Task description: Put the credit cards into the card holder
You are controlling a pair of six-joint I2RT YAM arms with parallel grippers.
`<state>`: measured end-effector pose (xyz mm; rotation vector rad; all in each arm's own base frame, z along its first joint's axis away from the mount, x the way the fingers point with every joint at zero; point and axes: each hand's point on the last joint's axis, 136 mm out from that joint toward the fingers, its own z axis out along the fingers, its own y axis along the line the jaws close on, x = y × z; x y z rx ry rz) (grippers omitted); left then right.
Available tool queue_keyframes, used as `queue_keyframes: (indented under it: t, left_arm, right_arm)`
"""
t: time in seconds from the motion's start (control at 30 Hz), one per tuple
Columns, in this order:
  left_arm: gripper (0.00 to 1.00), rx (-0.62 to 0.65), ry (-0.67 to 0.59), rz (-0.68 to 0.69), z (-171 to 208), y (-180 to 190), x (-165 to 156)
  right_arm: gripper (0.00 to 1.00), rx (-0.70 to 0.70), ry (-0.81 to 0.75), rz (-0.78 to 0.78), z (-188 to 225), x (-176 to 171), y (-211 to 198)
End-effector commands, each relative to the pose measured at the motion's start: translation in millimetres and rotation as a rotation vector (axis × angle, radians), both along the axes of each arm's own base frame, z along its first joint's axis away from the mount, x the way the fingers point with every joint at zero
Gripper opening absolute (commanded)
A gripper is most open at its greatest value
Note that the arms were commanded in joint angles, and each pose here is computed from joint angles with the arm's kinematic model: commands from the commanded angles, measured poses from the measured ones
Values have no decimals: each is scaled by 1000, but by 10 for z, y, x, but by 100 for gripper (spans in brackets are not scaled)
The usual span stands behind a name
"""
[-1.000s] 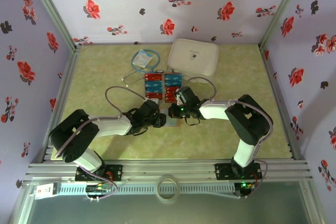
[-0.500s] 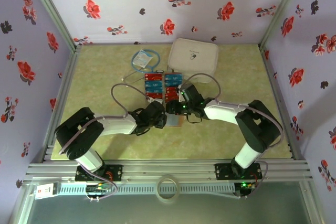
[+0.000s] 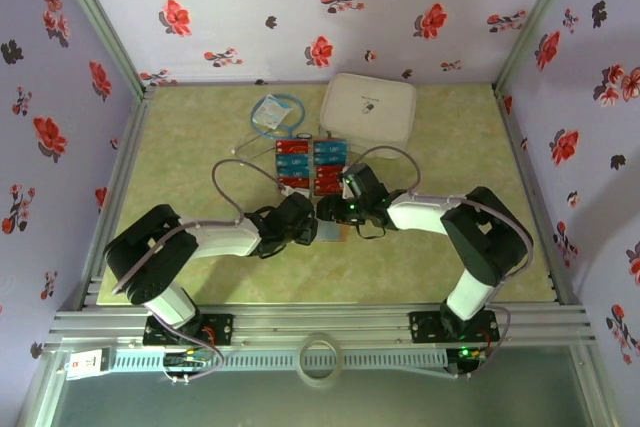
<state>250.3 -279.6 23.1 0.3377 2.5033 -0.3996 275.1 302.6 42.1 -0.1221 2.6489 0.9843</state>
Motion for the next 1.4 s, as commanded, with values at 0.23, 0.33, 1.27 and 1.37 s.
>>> queue_keyframes:
  t: [0.23,0.33,1.27,1.37]
  left_arm:
    - [45,72,78,-43,-174,141,-234]
    - [54,45,33,-32,28,159,-189]
    - [79,-188,-174,191,1066,902,-27]
    - [80,-192,-175,198,1064,915,-25]
  right_arm:
    - [47,97,9,21,187,13,218]
    - [47,108,3,27,271,-8,258]
    - [52,110,3,137,387,-173,942]
    - [53,104,9,143,337,-180,989]
